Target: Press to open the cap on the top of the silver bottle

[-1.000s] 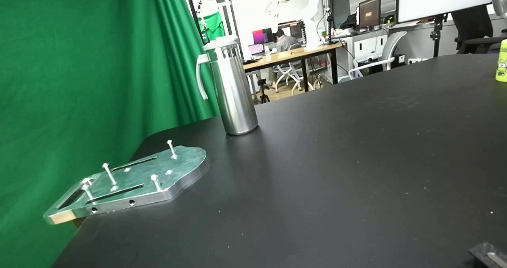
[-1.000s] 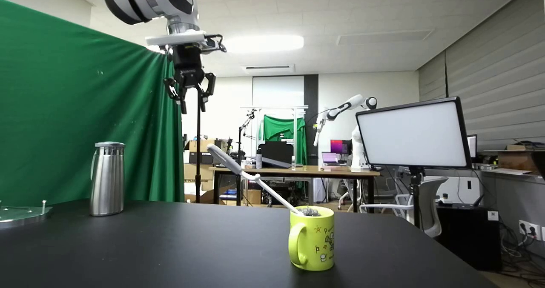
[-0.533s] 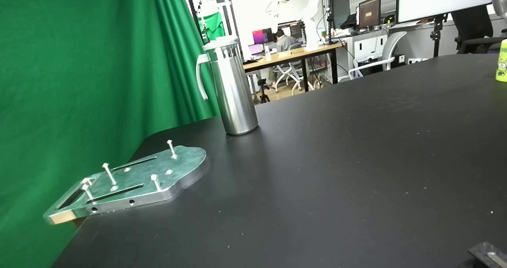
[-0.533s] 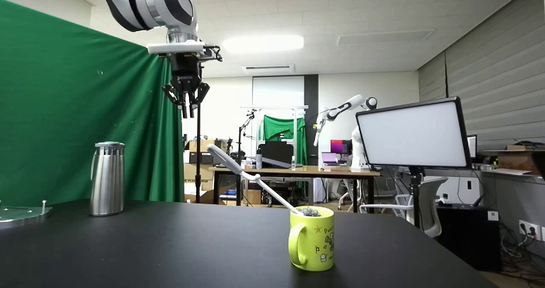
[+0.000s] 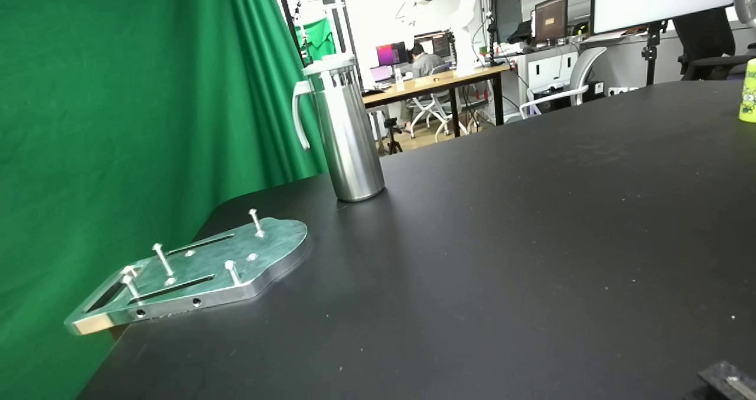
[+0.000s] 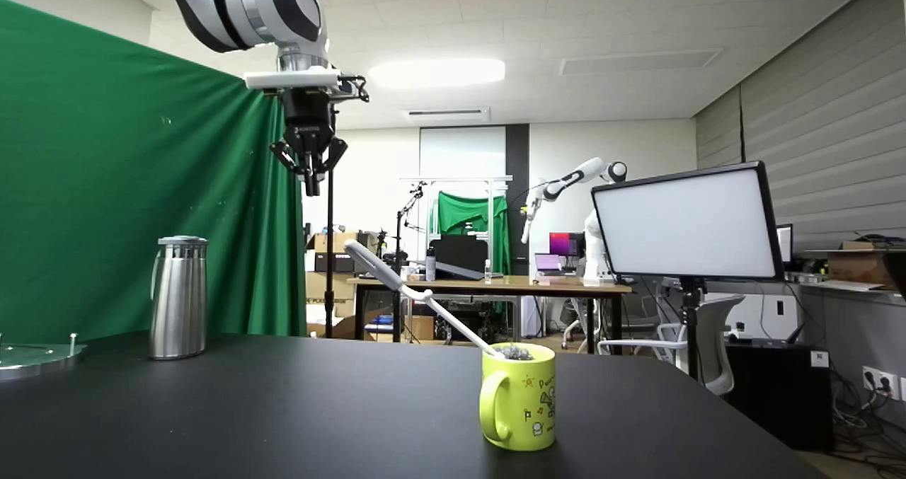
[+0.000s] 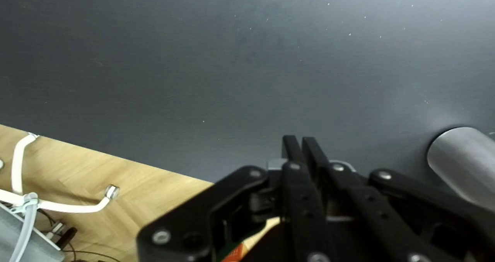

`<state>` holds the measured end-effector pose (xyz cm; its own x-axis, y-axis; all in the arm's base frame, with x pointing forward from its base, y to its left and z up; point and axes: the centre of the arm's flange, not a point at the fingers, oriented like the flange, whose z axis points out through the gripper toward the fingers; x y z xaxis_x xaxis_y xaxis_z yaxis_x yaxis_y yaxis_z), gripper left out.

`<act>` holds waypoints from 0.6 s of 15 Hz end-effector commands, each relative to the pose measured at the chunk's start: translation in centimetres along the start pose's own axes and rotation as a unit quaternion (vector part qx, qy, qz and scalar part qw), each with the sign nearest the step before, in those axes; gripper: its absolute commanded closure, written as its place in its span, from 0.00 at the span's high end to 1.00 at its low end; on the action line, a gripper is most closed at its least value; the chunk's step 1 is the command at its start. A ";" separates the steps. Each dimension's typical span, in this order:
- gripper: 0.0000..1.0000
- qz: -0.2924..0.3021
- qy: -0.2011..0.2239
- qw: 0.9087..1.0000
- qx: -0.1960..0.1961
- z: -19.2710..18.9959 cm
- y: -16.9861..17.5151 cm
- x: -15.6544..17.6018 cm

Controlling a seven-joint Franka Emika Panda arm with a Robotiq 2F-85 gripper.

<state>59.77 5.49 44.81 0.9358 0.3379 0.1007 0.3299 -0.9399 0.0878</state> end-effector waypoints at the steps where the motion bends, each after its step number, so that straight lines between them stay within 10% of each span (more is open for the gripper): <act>1: 0.00 -0.032 0.013 0.999 0.006 -0.3 -3.0 4.5; 9: 0.00 -0.158 0.077 0.983 0.044 -3.6 -17.2 13.6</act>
<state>63.25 22.56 47.32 0.7994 0.5598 0.2181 0.5597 -0.8259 0.0681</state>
